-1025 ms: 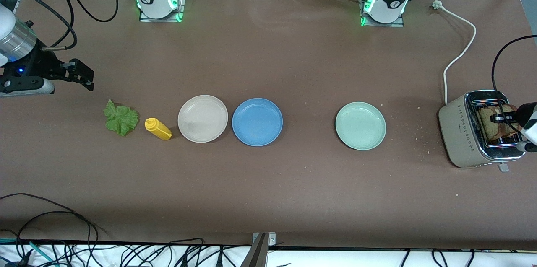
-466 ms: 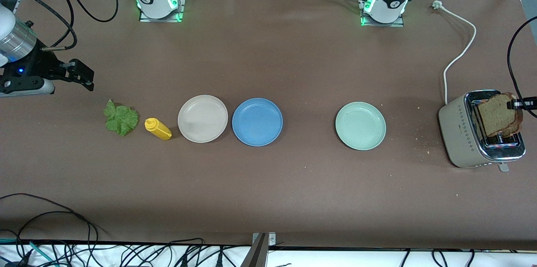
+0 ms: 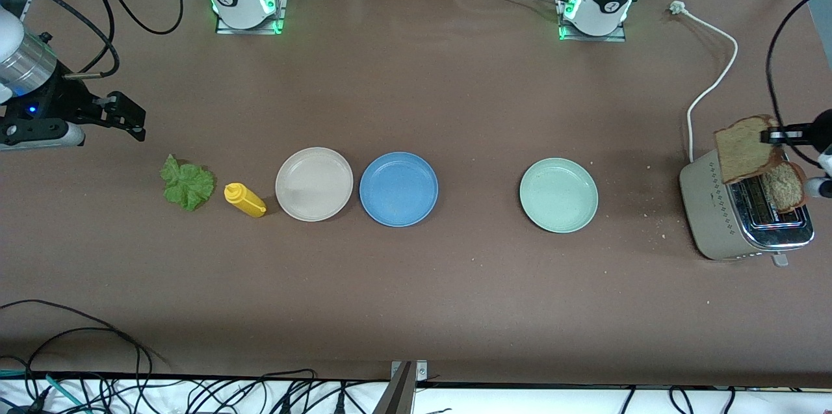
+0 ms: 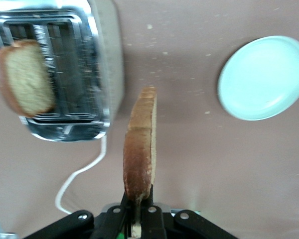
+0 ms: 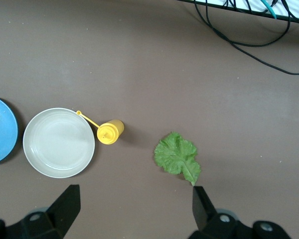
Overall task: Make sandwich in blue plate with both arms
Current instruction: 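Carry the bread slice with the left gripper over the blue plate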
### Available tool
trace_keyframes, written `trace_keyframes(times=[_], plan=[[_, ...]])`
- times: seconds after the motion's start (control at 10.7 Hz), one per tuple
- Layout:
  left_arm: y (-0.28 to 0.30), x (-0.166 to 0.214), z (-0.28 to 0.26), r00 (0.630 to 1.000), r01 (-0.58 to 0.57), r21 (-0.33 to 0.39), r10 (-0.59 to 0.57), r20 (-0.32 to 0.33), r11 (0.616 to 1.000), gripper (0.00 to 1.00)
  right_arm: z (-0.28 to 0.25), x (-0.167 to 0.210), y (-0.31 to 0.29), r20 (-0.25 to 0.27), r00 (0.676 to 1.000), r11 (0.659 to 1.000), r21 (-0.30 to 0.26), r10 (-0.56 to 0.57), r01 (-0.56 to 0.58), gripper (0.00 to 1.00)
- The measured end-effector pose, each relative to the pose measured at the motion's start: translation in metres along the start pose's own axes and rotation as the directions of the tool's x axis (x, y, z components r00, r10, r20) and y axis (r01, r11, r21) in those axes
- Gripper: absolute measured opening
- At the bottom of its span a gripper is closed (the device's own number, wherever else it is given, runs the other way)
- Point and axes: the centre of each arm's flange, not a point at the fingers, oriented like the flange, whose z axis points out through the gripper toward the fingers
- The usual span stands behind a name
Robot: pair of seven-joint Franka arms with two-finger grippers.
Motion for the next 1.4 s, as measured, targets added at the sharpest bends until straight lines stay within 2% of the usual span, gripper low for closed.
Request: trace_keyframes(times=[0.09,0.28,0.56,0.84,1.12,1.3,1.4], plan=[[0.027,-0.001,-0.003,0.999,0.044,-0.059,-0.044,0.002,0.997,0.09,0.0,0.0,0.0,0.0,1.0,1.0,0.0,0.0,0.0,1.0],[0.079,-0.006,-0.006,0.989,0.144,-0.176,-0.137,0.051,0.974,0.09,0.0,0.0,0.0,0.0,1.0,1.0,0.0,0.0,0.0,1.0],[0.178,-0.012,-0.003,0.969,0.239,-0.256,-0.213,0.125,0.937,0.09,0.0,0.0,0.0,-0.001,1.0,1.0,0.0,0.0,0.0,1.0],[0.281,-0.001,0.02,0.945,0.326,-0.356,-0.303,0.121,0.876,0.09,0.0,0.001,0.0,-0.001,1.0,1.0,0.0,0.0,0.0,1.0],[0.387,-0.001,0.058,0.913,0.4,-0.424,-0.395,0.106,0.813,0.09,0.0,0.001,0.0,-0.001,1.0,1.0,0.0,0.0,0.0,1.0],[0.453,-0.002,0.082,0.895,0.42,-0.498,-0.436,0.091,0.759,0.09,0.0,0.001,0.0,-0.001,1.0,1.0,0.0,0.0,0.0,1.0],[0.479,-0.004,0.095,0.895,0.414,-0.524,-0.437,0.086,0.744,0.09,0.0,0.001,0.0,-0.001,1.0,1.0,0.0,0.0,0.0,1.0]])
